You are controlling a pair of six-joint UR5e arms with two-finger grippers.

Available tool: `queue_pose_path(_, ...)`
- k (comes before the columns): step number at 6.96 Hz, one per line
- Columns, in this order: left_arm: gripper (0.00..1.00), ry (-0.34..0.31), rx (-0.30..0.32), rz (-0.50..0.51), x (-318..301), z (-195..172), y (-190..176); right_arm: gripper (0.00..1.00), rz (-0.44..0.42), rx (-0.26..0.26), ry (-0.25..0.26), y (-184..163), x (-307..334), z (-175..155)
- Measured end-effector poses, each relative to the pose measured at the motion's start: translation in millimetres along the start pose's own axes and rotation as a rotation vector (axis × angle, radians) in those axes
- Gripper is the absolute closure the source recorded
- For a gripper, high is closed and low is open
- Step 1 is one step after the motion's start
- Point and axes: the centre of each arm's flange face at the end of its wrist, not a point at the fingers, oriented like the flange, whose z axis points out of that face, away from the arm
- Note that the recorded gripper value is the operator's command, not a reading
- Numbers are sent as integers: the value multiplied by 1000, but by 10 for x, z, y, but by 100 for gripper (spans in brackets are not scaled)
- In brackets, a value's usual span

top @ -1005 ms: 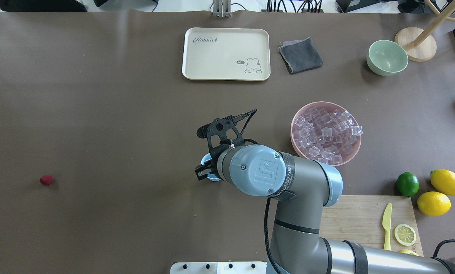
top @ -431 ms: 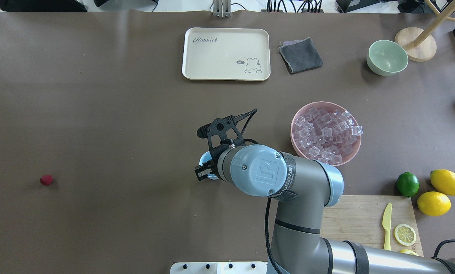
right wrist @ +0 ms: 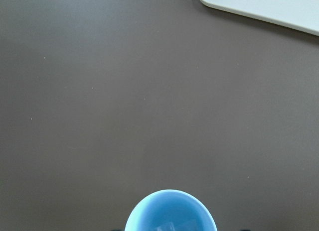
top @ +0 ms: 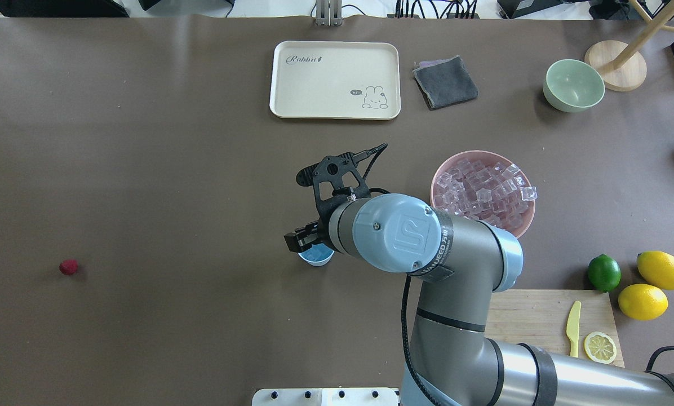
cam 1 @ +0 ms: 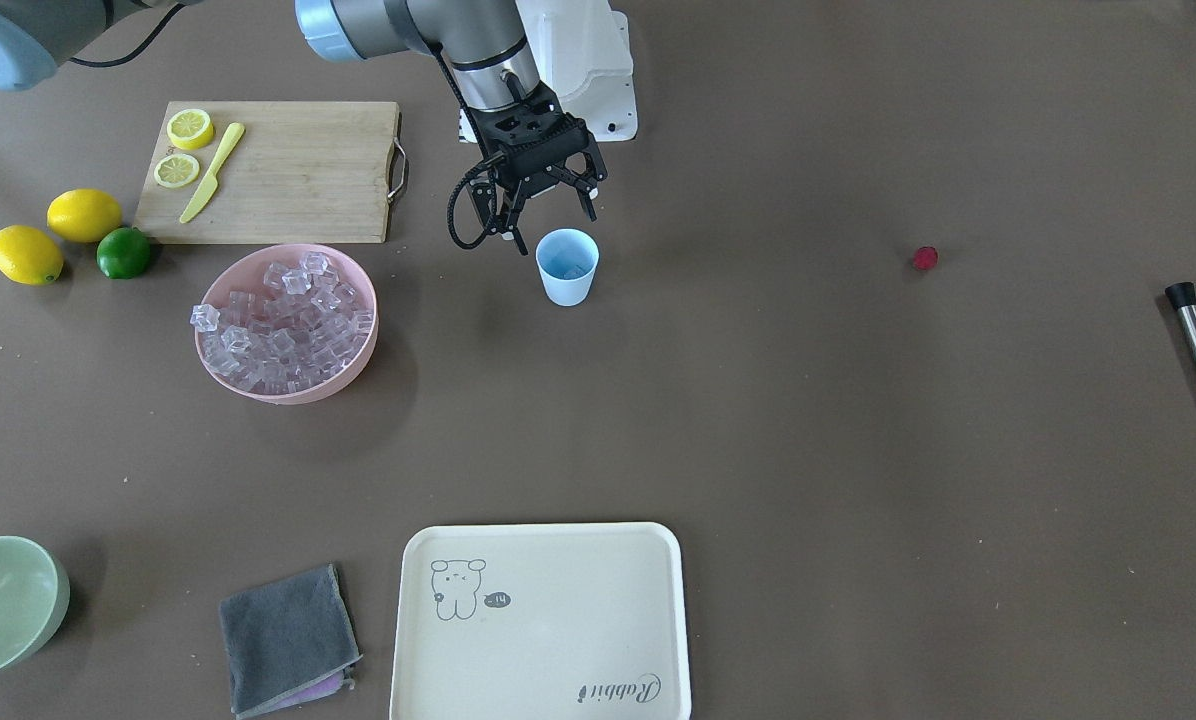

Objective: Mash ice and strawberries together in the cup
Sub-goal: 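Move the right gripper back over the pink ice bowl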

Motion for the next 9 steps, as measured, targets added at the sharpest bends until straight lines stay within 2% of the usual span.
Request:
queue_pose_path(3, 2, 3, 12, 16, 98, -58, -94, 1, 54, -9, -27, -440, 571, -347)
queue_pose_path(6, 2, 36, 16, 31, 186, -104, -88, 1, 110, 32, 29, -684, 1222, -588)
queue_pose_path(9, 2, 57, 32, 57, 336, -216, -50, 1, 167, 17, 112, -580, 2143, -798)
